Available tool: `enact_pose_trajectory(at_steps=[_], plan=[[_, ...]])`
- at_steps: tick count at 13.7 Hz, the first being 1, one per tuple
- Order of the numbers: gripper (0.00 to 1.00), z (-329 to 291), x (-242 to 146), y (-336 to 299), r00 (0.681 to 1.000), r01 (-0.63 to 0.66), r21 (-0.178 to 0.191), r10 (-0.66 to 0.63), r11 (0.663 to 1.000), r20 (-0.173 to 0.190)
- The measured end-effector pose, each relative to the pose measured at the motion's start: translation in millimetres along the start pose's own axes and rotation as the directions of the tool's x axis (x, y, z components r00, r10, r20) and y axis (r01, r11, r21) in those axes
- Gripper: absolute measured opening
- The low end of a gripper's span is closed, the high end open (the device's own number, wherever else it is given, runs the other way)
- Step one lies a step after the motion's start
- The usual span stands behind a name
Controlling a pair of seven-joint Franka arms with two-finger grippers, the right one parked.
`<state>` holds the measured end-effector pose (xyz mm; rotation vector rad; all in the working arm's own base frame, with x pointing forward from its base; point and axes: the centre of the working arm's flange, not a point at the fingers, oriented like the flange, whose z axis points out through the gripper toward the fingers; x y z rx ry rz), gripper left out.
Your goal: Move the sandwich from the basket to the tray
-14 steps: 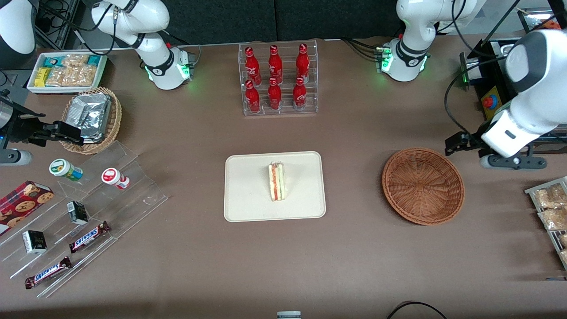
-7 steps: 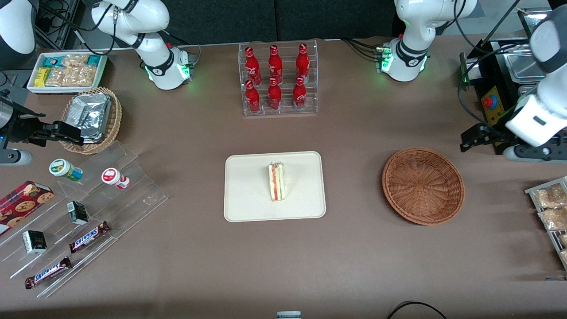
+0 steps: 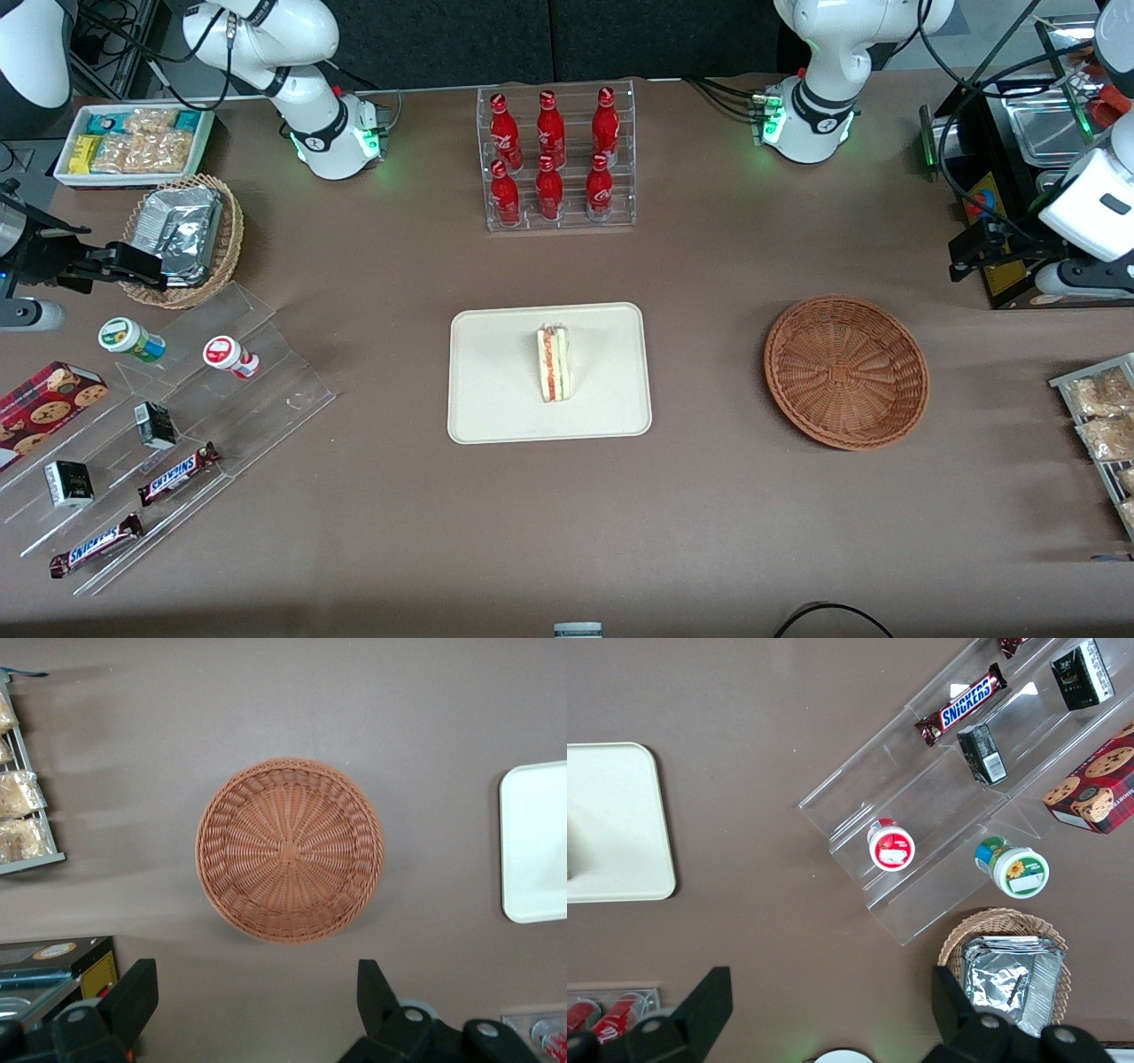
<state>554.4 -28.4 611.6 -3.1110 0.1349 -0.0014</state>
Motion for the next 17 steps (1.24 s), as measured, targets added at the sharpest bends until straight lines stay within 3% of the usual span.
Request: enact_pose_trajectory(at_steps=[12,17], plan=[[1.0,-22.2,-14.1,-9.3,1.0,0.018,0.003,-0.018,1.0,0.02],[1.0,-30.6,-14.0,-7.7,1.0,0.016,0.003,-0.016,1.0,0.003]])
